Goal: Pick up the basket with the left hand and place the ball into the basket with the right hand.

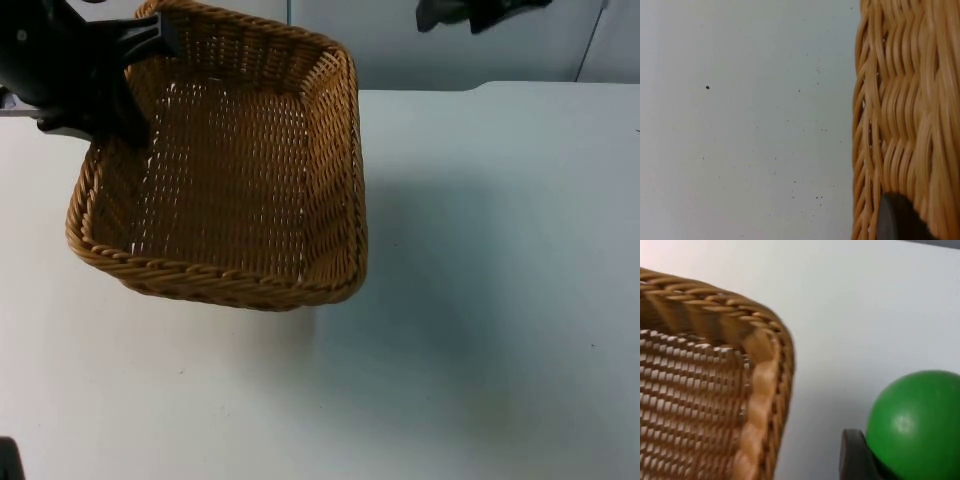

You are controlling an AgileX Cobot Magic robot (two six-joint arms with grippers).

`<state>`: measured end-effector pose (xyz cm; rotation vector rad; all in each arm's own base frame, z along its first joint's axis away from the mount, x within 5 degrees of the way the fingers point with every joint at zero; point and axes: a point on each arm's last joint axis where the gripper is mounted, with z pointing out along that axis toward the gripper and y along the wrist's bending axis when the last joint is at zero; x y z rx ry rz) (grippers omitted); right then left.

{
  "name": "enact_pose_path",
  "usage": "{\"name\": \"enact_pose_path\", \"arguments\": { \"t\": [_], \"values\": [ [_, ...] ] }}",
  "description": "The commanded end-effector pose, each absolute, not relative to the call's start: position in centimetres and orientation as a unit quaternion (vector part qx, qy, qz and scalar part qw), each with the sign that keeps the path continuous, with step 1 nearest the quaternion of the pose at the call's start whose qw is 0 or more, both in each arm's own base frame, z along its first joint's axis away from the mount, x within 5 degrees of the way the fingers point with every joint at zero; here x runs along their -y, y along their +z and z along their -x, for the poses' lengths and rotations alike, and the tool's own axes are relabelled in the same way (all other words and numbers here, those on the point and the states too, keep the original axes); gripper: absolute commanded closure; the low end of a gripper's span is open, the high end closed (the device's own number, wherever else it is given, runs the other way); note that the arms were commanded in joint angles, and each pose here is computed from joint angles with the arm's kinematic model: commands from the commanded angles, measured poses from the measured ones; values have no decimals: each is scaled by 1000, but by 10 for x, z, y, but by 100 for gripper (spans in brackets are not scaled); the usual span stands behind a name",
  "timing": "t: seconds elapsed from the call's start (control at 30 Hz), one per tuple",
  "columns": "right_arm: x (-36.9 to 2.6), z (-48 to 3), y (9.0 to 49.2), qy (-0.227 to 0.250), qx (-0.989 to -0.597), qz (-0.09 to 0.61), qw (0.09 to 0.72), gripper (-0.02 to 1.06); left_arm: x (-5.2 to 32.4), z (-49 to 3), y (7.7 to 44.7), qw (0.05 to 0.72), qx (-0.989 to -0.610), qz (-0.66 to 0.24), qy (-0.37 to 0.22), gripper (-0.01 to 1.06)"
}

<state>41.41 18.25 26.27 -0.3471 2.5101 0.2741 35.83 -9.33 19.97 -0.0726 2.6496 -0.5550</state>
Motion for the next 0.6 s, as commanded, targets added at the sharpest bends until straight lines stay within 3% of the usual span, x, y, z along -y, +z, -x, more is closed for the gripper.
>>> {"name": "enact_pose_path", "arguments": {
  "t": [0.0,0.1,0.2,0.43,0.57],
  "values": [
    [-194,-406,268,140,-939,157,274,105,93,-359,204,226,-952,35,-205,105],
    [-219,-390,270,203,-919,230,248,105,92,-360,204,231,-951,36,-204,105],
    [-232,-382,270,222,-900,283,245,105,92,-360,204,234,-950,37,-203,105],
    [-259,-362,270,213,-838,433,253,105,92,-360,204,235,-950,37,-203,105],
    [-264,-360,271,212,-830,446,261,105,92,-360,204,235,-950,37,-203,105]
  ]
}}
